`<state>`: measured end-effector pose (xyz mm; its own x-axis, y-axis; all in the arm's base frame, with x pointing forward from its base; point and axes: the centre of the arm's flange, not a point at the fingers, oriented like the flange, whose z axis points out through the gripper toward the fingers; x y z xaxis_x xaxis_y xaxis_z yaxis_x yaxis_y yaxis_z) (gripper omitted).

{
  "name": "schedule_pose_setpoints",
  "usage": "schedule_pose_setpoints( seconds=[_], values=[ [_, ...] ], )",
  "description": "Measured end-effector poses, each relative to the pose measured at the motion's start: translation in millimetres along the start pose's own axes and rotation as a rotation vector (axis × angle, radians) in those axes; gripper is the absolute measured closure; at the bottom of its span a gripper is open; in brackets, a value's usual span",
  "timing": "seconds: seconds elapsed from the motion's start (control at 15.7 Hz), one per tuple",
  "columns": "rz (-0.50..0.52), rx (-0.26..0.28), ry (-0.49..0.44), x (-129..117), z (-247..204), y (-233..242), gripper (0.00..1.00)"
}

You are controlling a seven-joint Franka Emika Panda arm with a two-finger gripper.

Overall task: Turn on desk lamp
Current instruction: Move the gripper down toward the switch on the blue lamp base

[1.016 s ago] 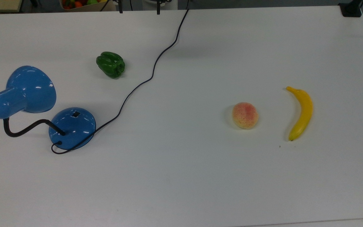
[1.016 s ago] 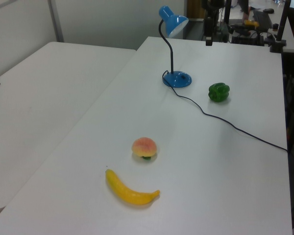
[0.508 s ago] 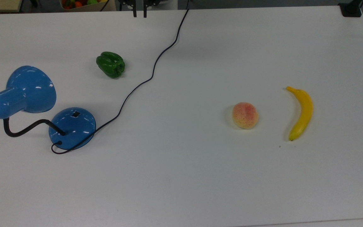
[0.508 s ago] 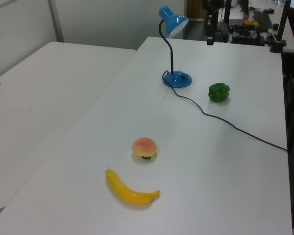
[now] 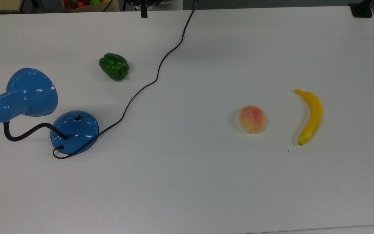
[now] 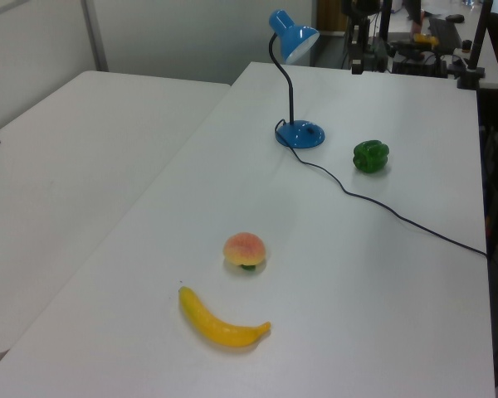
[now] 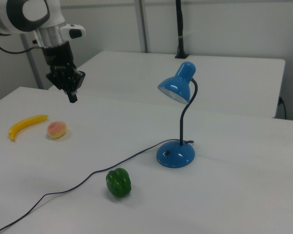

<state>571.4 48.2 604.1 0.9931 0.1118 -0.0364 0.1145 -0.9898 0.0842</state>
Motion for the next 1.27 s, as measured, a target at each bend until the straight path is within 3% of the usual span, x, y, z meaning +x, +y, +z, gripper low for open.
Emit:
schedule_pose_setpoints(
  seconds=[0.38,0.95,1.27],
  values=[
    [0.045,0.002,-0.039,1.1,24.1,16.5,0.99],
    [0.254,0.010,-0.024,21.4,133.4,60.8,0.99],
    [0.311,0.018,-0.009,36.5,179.9,88.7,0.99]
  ],
)
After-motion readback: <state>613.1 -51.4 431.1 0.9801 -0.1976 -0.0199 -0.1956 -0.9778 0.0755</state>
